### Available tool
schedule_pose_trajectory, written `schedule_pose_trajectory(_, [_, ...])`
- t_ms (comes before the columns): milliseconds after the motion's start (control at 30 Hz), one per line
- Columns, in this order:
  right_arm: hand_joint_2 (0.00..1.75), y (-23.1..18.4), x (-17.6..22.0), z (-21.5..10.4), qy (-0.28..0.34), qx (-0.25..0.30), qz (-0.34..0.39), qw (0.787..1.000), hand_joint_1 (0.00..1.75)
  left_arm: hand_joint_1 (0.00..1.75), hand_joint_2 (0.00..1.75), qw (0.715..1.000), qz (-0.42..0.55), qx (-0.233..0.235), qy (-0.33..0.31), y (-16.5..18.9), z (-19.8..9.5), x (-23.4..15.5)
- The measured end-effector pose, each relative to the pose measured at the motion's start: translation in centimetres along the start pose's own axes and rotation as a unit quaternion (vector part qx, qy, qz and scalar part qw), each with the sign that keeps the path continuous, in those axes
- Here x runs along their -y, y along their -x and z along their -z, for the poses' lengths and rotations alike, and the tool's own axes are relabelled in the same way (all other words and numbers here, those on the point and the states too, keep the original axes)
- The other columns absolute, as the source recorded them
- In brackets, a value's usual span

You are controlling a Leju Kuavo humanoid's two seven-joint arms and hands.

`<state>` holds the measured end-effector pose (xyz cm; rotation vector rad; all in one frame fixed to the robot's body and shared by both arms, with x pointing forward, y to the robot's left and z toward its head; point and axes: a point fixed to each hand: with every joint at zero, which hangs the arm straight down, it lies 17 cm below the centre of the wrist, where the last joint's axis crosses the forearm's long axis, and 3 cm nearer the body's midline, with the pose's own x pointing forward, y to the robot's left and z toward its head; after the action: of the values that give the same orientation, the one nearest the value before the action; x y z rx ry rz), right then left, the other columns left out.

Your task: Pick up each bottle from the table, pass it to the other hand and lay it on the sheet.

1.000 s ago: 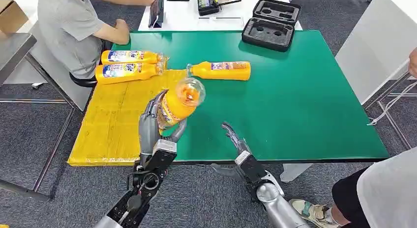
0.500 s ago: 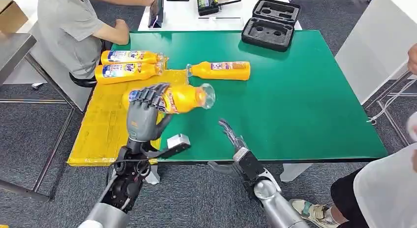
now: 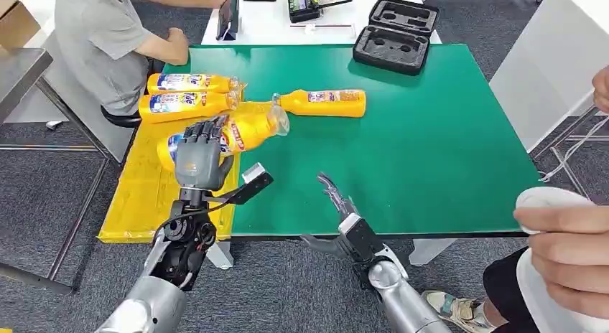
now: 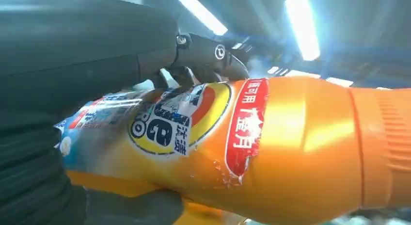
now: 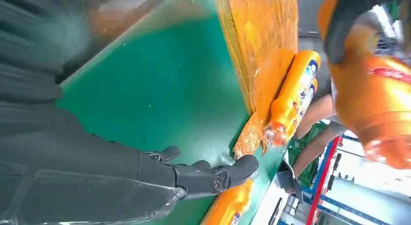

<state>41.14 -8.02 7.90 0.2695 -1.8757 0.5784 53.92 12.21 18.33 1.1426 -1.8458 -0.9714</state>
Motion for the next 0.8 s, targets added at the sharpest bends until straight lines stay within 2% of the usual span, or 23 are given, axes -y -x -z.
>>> schedule_pose_trajectory(167, [1.75, 0.1, 0.0, -0.1, -0.001, -0.002, 0.002, 1.000, 0.00, 1.73, 1.75, 0.999, 0.007, -0.010, 0.047, 0.0, -1.0, 3.0])
schedule_pose_trajectory(500, [1.75, 0.4, -0.5, -0.2, -0.006, -0.007, 0.007, 1.000, 0.00, 1.75, 1.75, 0.990, 0.039, -0.067, 0.114, 2.4, -2.9, 6.8])
schedule_pose_trajectory(800, [1.75, 0.8, -0.6, -0.4, -0.006, -0.013, 0.010, 1.000, 0.00, 1.73, 1.75, 0.980, 0.099, -0.064, 0.158, 3.8, -3.6, 8.3])
